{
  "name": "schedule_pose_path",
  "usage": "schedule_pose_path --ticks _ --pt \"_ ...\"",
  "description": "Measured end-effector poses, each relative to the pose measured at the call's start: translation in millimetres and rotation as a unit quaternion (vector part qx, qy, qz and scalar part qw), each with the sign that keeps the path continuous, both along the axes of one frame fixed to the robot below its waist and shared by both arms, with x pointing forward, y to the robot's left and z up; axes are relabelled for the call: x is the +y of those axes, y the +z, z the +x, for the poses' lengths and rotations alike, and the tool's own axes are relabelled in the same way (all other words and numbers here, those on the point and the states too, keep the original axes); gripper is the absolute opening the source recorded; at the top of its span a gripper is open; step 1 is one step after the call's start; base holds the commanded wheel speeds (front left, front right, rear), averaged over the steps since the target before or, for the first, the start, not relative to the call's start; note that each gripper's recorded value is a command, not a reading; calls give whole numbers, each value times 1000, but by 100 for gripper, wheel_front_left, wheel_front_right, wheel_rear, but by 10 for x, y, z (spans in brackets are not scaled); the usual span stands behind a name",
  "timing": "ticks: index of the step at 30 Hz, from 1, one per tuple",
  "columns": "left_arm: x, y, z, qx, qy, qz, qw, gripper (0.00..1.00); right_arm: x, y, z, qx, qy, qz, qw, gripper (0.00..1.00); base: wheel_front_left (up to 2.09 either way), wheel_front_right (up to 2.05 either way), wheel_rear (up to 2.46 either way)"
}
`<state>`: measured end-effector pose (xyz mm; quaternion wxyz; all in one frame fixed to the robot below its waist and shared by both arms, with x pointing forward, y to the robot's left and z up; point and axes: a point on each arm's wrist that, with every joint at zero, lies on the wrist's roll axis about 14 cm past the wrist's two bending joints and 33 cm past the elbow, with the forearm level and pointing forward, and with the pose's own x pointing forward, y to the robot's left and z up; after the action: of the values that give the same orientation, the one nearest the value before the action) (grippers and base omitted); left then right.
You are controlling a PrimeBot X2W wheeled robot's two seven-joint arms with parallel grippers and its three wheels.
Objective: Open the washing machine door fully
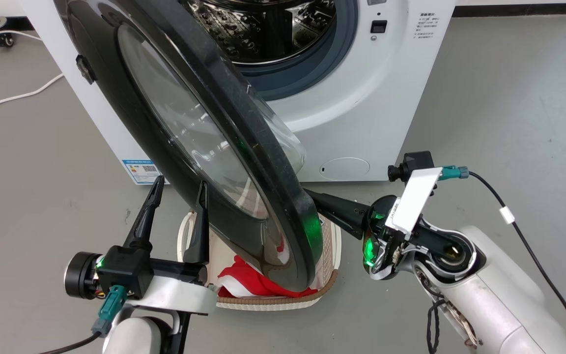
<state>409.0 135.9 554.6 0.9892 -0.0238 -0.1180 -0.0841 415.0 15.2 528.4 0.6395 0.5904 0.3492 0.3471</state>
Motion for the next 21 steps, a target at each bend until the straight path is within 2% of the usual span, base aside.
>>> schedule_pose_path --ticks 5,10,15,21 --pt "0 -10 4 2 0 -1 1000 100 -36 28 66 -1 -43 15 999 0 0 0 0" --pt "7 0 -2 1 1 -3 1000 100 -294 74 223 -6 -132 31 991 0 0 0 0" --pt "22 -3 -43 2 4 -5 1000 100 -678 149 324 -8 -229 60 972 0 0 0 0" --pt "46 -4 -68 3 10 -8 1000 100 -1176 139 265 0 -336 97 937 0 0 0 0"
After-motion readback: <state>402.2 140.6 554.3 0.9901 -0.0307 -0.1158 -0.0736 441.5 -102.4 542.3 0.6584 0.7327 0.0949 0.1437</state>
